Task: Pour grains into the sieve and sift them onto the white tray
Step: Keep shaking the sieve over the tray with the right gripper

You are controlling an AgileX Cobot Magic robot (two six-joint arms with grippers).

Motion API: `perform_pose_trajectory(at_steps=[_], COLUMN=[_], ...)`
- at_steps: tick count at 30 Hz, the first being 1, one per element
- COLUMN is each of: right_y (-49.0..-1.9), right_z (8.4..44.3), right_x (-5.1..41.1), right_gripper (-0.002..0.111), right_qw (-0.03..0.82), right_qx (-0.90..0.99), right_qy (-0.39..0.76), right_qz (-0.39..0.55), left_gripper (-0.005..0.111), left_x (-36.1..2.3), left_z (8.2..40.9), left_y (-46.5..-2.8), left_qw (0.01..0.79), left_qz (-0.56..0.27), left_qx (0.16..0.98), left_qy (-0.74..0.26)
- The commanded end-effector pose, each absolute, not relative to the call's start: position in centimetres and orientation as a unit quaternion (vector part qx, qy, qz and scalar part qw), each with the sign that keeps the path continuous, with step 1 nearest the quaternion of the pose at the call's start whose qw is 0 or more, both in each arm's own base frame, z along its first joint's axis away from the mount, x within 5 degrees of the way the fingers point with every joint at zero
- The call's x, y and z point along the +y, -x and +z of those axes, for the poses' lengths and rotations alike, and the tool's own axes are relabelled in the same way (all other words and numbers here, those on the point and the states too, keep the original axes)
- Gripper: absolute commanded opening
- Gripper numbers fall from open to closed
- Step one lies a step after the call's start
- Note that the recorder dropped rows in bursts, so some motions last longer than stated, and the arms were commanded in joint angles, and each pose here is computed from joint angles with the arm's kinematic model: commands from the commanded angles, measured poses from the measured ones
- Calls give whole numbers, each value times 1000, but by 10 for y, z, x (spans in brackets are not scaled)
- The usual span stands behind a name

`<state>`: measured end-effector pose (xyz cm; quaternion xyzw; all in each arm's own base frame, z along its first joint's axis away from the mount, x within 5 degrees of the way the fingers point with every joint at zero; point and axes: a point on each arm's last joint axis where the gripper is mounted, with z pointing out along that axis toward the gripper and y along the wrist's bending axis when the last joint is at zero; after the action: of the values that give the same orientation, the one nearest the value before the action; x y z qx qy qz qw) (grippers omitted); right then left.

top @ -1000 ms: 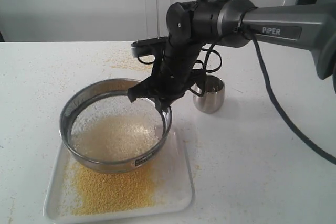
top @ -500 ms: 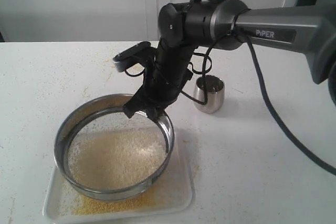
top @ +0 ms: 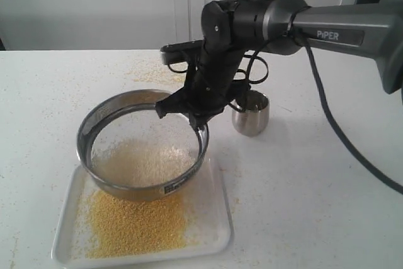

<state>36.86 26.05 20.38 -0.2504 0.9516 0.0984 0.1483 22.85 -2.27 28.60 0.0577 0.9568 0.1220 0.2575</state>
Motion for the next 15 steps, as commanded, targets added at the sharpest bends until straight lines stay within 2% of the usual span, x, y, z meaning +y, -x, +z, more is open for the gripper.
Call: perform_pose_trajectory(at_steps=[1, 2, 3, 6, 7, 9, 12, 14, 15], right_y=[-354, -352, -354, -371, -373, -364, -347, -360, -372], right_z=[217, 217, 217, 217, 217, 218, 218, 217, 217], right_x=[269, 269, 267, 255, 255, 266, 272, 262, 252], right_gripper=[0, 0, 0, 0, 0, 0, 0, 0, 0], right_qw=[125, 121, 122, 151, 156, 145, 116, 137, 160], right_qx=[900, 882, 887, 952, 958, 945, 871, 914, 950], right_qy=[387, 428, 419, 231, 199, 246, 450, 361, 250], right_qz=[157, 156, 149, 133, 137, 161, 158, 121, 96], left_gripper=[0, 0, 0, 0, 0, 0, 0, 0, 0], left_x=[-21, -21, -21, -21, -21, -21, -21, -21, -21], left_z=[286, 286, 286, 286, 286, 286, 286, 286, 286], left_y=[-225, -225, -225, -225, -225, -225, -225, -225, -225], left_qw=[254, 254, 254, 254, 254, 254, 254, 254, 254], left_qz=[124, 124, 124, 124, 124, 124, 124, 124, 124], left_qx=[958, 958, 958, 958, 958, 958, 958, 958, 958], left_qy=[-55, -55, -55, -55, -55, -55, -55, -55, -55])
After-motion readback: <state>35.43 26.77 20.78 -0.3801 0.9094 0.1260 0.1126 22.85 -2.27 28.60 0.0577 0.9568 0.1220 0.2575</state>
